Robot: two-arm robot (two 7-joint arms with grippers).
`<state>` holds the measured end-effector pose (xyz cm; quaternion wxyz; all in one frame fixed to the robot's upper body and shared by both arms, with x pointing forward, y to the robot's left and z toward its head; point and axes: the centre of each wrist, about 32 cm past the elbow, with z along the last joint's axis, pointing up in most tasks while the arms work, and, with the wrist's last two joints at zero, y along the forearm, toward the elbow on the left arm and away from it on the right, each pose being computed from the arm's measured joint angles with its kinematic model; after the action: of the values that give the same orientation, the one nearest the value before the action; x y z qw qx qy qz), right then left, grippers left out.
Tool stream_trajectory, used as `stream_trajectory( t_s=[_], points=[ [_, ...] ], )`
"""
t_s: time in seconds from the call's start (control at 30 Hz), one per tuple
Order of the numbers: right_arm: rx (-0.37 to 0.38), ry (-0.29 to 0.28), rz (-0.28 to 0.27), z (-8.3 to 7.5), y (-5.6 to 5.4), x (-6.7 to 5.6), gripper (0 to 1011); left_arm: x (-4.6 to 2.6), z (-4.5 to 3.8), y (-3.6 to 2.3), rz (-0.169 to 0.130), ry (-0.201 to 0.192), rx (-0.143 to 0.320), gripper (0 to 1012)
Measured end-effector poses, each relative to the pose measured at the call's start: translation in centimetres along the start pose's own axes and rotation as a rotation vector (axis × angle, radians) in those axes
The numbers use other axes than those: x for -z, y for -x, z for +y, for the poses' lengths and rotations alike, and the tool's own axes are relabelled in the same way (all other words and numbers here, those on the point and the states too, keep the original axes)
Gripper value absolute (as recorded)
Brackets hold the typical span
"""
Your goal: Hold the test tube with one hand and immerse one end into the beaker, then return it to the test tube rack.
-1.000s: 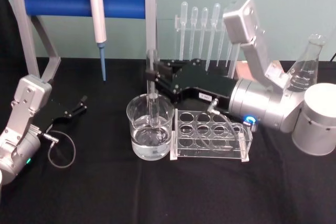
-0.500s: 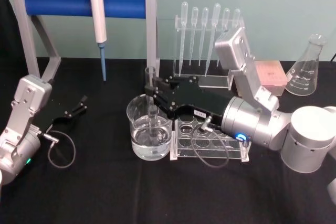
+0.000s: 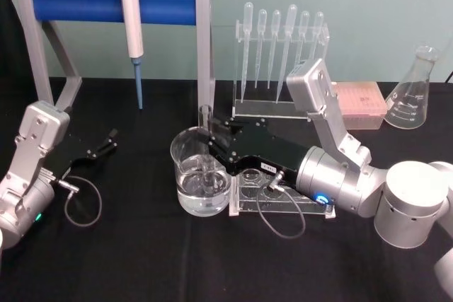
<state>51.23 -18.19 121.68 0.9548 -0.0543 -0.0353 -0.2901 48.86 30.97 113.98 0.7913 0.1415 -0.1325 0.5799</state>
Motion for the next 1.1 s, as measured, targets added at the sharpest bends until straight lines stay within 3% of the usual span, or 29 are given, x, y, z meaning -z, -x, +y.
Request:
stream_trajectory(
  t_s=[0.43, 1.1],
  points=[
    [-0.002, 0.008, -0.001, -0.11, 0.37, 0.72, 224, 0.0, 0.0, 0.0, 0.0, 0.0, 0.0, 1000],
    [-0.002, 0.008, -0.001, -0.12, 0.41, 0.73, 224, 0.0, 0.0, 0.0, 0.0, 0.0, 0.0, 1000]
  ],
)
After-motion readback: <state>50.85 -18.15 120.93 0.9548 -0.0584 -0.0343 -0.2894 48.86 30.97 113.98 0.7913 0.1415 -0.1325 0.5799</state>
